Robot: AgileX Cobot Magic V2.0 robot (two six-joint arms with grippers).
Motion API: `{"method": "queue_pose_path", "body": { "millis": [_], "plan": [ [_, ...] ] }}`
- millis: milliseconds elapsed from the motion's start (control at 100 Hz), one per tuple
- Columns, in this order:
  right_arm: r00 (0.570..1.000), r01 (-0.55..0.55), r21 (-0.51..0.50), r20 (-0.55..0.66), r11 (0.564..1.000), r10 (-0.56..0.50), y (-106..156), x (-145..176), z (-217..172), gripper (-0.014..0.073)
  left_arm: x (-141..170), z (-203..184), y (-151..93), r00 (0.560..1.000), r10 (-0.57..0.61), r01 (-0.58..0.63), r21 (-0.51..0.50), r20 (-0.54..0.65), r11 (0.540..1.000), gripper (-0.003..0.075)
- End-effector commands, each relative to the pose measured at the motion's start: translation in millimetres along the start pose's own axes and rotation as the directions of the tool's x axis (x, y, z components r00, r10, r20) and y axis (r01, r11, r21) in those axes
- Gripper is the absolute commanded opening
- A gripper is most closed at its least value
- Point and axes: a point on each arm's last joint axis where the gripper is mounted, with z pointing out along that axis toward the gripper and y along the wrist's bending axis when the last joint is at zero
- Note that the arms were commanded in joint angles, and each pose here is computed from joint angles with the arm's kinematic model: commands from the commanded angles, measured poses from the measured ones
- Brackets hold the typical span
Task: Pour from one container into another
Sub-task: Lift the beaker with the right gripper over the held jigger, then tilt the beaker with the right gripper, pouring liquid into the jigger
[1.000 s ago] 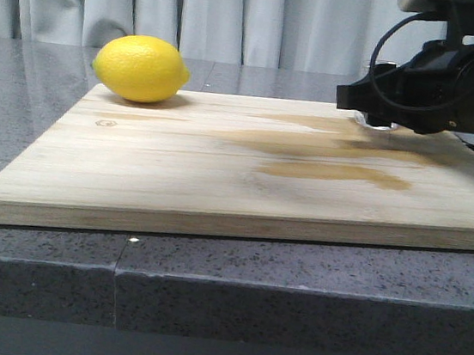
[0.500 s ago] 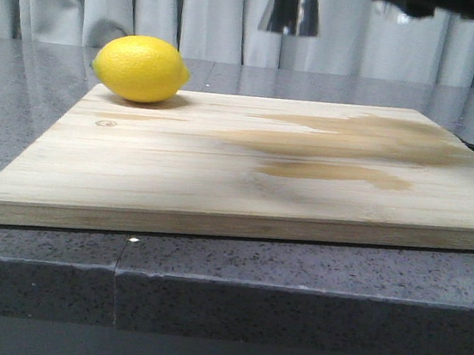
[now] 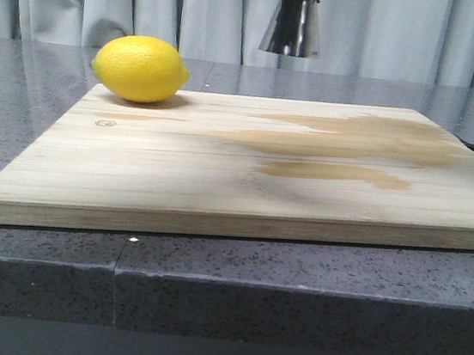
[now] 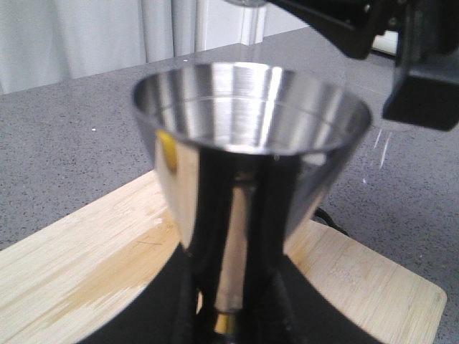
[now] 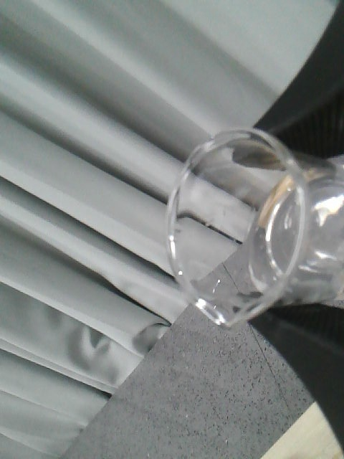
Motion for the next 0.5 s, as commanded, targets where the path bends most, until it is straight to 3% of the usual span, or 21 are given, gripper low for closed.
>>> {"method": "queue_pose_path", "body": {
  "millis": [0, 490],
  "plan": [
    [0.989, 0.058, 0.025, 0.137, 0.998, -0.061, -8, -32, -5, 0.0192, -29, -8, -5, 0.987, -0.003, 0.001, 0.013, 0.161, 1.000, -0.0019],
    [0.943, 0.269, -0.074, 0.221, 0.960, -0.247, 14, -43, -6, 0.0192, -29, -8, -5, 0.987, -0.003, 0.001, 0.013, 0.163, 1.000, -0.0019]
  ]
}}
